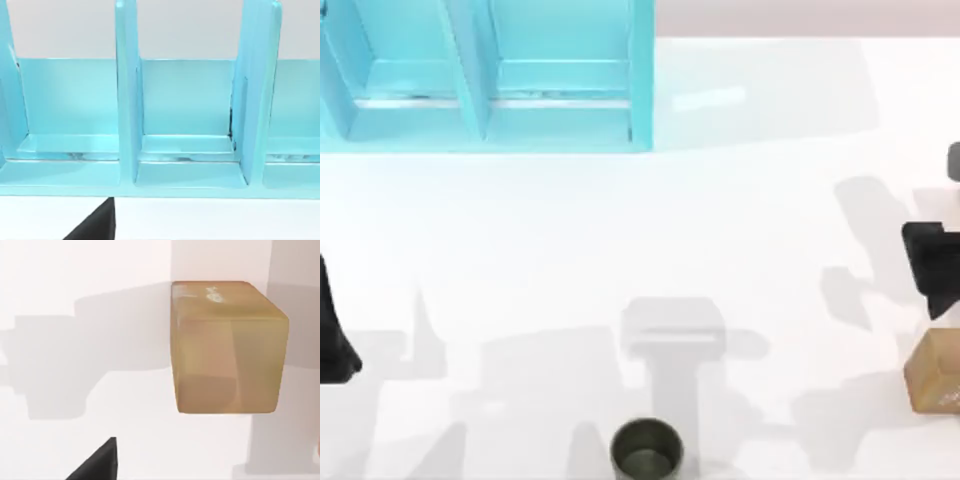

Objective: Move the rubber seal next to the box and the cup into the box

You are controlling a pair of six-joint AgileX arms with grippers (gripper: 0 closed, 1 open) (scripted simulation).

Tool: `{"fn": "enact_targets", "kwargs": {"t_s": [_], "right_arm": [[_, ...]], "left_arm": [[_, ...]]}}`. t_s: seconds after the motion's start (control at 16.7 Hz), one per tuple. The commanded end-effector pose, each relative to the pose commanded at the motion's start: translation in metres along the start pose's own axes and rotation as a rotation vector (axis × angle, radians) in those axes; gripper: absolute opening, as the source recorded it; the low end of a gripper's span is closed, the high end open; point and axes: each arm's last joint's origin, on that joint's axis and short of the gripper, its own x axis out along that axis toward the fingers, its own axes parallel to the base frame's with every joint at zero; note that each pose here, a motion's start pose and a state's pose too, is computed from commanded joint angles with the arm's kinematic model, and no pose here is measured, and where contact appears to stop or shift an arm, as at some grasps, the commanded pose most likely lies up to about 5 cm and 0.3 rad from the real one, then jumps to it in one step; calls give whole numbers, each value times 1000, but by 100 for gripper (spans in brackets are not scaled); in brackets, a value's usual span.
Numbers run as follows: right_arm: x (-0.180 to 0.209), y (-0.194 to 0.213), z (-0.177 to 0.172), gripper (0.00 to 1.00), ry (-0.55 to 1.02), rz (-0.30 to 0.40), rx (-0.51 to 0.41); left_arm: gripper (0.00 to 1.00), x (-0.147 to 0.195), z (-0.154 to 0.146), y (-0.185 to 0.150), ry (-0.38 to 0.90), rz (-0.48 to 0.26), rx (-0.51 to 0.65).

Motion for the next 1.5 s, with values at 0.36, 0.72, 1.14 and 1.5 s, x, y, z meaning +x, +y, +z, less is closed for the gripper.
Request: {"fn": "enact_targets", "kwargs": {"t_s": [0.36, 0.72, 1.14, 1.5], "right_arm": [[-40, -2, -7, 100, -21, 10, -6], [-36, 17, -6, 100, -15, 4, -15], [-18, 120, -28, 100, -25, -6, -63], [7, 197, -65, 100, -28, 0, -53]], "left_arm": [[100, 0, 0, 0, 0, 0, 0], [100, 0, 0, 0, 0, 0, 0], [100, 0, 0, 0, 0, 0, 0], [100, 0, 0, 0, 0, 0, 0]]}}
